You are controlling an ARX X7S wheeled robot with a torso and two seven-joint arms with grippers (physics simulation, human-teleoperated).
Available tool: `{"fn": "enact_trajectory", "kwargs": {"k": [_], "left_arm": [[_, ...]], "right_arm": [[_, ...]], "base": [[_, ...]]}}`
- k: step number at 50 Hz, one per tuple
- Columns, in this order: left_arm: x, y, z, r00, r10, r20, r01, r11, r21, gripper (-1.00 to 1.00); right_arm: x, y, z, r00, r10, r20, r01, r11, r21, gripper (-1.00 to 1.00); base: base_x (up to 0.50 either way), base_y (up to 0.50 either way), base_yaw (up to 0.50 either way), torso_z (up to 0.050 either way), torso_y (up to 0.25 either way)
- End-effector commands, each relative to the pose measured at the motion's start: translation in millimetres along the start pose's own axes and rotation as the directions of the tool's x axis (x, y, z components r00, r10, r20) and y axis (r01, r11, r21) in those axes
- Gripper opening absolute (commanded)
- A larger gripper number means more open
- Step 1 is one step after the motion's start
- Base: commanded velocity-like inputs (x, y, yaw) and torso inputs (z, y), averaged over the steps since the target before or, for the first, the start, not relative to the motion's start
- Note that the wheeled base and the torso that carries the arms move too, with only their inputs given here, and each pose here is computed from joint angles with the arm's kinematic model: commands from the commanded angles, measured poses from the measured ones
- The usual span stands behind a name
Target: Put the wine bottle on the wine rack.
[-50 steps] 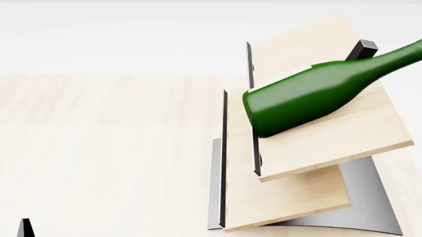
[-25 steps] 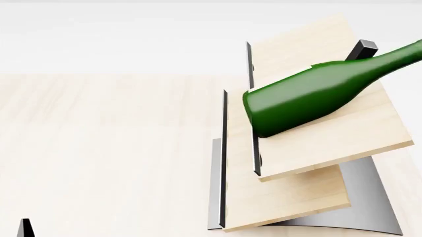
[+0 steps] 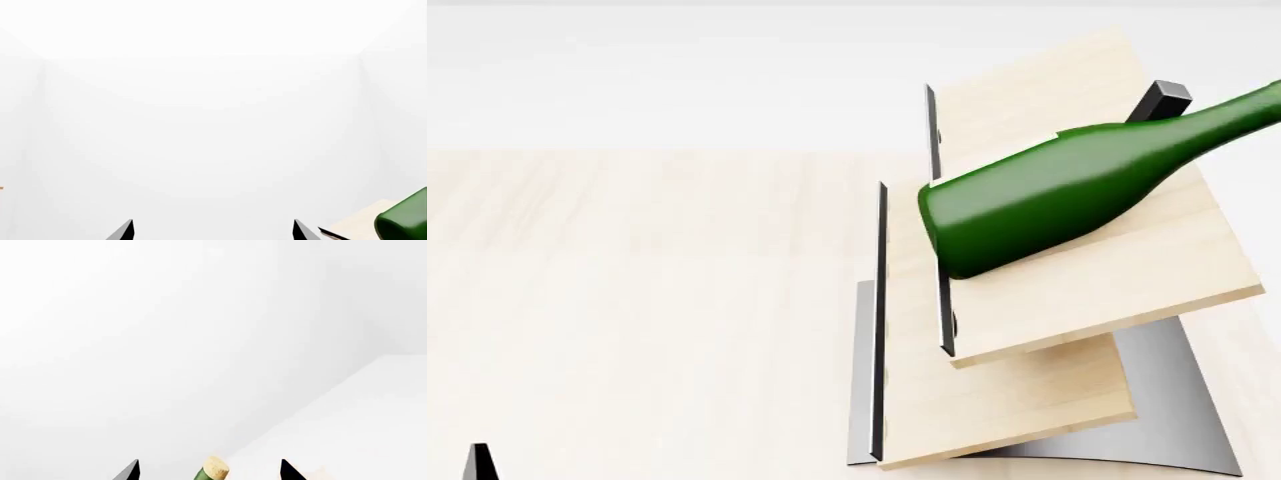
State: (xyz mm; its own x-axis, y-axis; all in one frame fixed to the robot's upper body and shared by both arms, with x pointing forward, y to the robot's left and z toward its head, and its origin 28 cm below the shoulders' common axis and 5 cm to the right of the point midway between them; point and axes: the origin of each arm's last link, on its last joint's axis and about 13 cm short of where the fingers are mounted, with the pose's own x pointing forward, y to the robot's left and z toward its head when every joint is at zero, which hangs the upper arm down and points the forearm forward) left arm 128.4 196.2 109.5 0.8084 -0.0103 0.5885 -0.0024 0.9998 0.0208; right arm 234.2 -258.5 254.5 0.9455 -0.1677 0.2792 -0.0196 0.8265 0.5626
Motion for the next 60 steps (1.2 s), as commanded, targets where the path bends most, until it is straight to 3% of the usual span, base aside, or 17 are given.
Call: {"fn": "enact_trajectory", "kwargs": {"k": [1, 11, 25, 49, 54, 57, 60], "left_arm": [[0, 0.0, 0, 1.0, 0.001, 0.001, -0.001, 1.0, -0.001, 1.0], [-1, -0.6, 0, 1.0, -0.002, 0.0, 0.002, 1.0, -0.001, 1.0], [-1, -0.9, 0, 1.0, -0.005, 0.0, 0.005, 1.0, -0.002, 1.0], [0, -0.7, 0, 1.0, -0.003, 0.004, 0.003, 1.0, -0.003, 1.0], [-1, -1.5, 0, 1.0, -0.006, 0.002, 0.006, 1.0, -0.004, 1.0], [-1, -1.3, -1, 1.0, -0.006, 0.001, 0.006, 1.0, -0.004, 1.0], [-1, -1.3, -1, 1.0, -0.006, 0.001, 0.006, 1.0, -0.005, 1.0]], "right_arm": [[-20, 6.3, 6, 0.989, 0.036, 0.142, -0.014, 0.987, -0.158, 1.0], [-38, 11.6, 18, 0.955, 0.062, 0.288, -0.011, 0.984, -0.177, 1.0], [-66, 20.1, 36, 0.865, 0.101, 0.492, 0.014, 0.974, -0.224, 1.0], [-98, 20.9, 60, 0.773, 0.133, 0.62, -0.031, 0.985, -0.172, 1.0], [-107, 20.3, 64, 0.713, 0.13, 0.69, -0.046, 0.989, -0.139, 1.0], [-116, 19.4, 68, 0.639, 0.133, 0.758, -0.079, 0.991, -0.107, 1.0], [-123, 18.3, 70, 0.598, 0.138, 0.79, -0.12, 0.989, -0.082, 1.0]], "base": [[0.0, 0.0, 0.0, 0.0, 0.0], [0.0, 0.0, 0.0, 0.0, 0.0], [0.0, 0.0, 0.0, 0.0, 0.0], [0.0, 0.0, 0.0, 0.0, 0.0], [0.0, 0.0, 0.0, 0.0, 0.0], [0.0, 0.0, 0.0, 0.0, 0.0], [0.0, 0.0, 0.0, 0.0, 0.0]]}}
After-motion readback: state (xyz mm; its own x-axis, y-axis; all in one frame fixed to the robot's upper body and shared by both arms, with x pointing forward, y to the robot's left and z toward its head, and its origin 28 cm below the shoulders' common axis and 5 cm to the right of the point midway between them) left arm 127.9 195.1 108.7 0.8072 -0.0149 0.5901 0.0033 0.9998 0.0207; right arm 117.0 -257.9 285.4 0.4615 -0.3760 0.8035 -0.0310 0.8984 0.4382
